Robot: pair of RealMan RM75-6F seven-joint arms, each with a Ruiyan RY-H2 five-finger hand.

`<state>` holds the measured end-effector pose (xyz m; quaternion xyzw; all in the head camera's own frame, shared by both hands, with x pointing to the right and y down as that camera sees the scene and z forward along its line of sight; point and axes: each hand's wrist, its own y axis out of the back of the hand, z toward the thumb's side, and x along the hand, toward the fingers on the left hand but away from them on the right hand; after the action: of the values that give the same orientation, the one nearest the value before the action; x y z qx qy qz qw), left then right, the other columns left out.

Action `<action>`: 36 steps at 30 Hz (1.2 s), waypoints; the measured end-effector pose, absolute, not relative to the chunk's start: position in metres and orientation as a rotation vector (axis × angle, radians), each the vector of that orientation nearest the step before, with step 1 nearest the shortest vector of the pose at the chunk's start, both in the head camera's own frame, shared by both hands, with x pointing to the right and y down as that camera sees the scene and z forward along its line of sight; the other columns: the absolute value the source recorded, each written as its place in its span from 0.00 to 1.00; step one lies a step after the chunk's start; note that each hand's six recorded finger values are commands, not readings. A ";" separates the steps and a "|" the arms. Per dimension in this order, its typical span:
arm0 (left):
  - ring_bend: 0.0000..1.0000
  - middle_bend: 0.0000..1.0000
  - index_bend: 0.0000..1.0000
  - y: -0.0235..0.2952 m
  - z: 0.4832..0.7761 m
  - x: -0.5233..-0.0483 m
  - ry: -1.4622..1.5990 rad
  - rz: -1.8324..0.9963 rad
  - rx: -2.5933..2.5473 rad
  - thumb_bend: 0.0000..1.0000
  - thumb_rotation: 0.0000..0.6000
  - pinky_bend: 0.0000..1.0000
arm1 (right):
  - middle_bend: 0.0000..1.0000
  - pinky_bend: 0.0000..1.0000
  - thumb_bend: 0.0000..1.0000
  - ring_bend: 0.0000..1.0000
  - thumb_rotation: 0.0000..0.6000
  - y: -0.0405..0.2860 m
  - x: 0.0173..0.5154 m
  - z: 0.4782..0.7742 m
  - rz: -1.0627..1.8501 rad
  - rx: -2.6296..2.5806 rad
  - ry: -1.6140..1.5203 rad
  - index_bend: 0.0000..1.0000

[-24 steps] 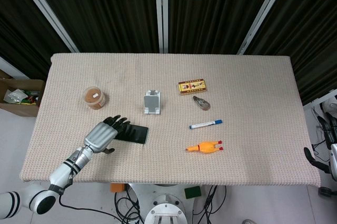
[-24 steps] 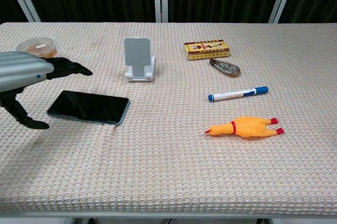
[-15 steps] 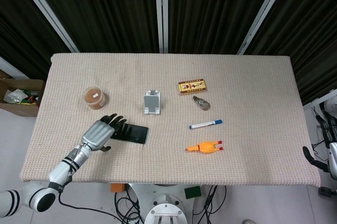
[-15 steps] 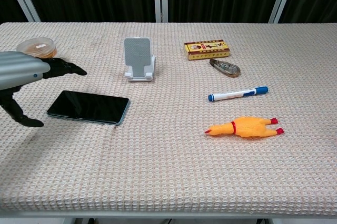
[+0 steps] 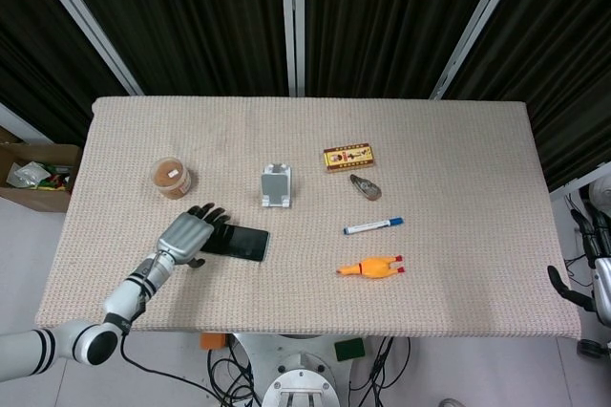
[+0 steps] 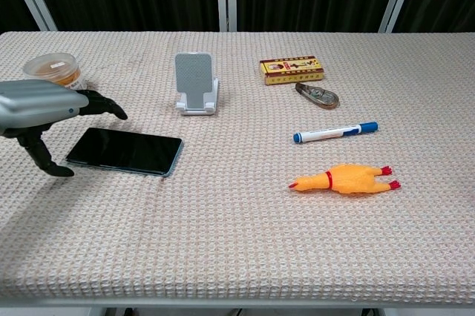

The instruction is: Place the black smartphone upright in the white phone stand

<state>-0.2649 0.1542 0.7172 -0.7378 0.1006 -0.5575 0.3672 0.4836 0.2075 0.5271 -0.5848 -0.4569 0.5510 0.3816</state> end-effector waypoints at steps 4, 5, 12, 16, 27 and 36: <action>0.02 0.05 0.18 0.152 0.718 -0.261 0.248 -1.438 -1.872 0.16 1.00 0.16 | 0.00 0.00 0.35 0.00 1.00 0.207 0.484 0.527 1.406 -1.488 -1.164 0.00; 0.02 0.05 0.19 0.152 0.718 -0.260 0.243 -1.443 -1.863 0.16 1.00 0.16 | 0.00 0.00 0.35 0.00 1.00 0.207 0.483 0.527 1.406 -1.489 -1.163 0.00; 0.01 0.03 0.19 0.150 0.723 -0.254 0.232 -1.495 -1.853 0.16 1.00 0.16 | 0.00 0.00 0.35 0.00 1.00 0.207 0.484 0.531 1.422 -1.493 -1.154 0.00; 0.00 0.03 0.19 0.150 0.726 -0.248 0.217 -1.511 -1.884 0.16 1.00 0.16 | 0.00 0.00 0.35 0.00 1.00 0.206 0.484 0.531 1.424 -1.491 -1.151 0.00; 0.00 0.03 0.22 0.145 0.729 -0.245 0.230 -1.504 -1.887 0.23 1.00 0.16 | 0.00 0.00 0.36 0.00 1.00 0.207 0.483 0.536 1.444 -1.497 -1.137 0.00; 0.00 0.03 0.31 0.146 0.736 -0.249 0.201 -1.517 -1.874 0.24 1.00 0.16 | 0.00 0.00 0.36 0.00 1.00 0.207 0.484 0.535 1.450 -1.488 -1.137 0.00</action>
<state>-0.2486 0.1462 0.7363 -0.7247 0.0778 -0.5867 0.3531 0.4841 0.2069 0.5347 -0.5818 -0.4448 0.5670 0.3771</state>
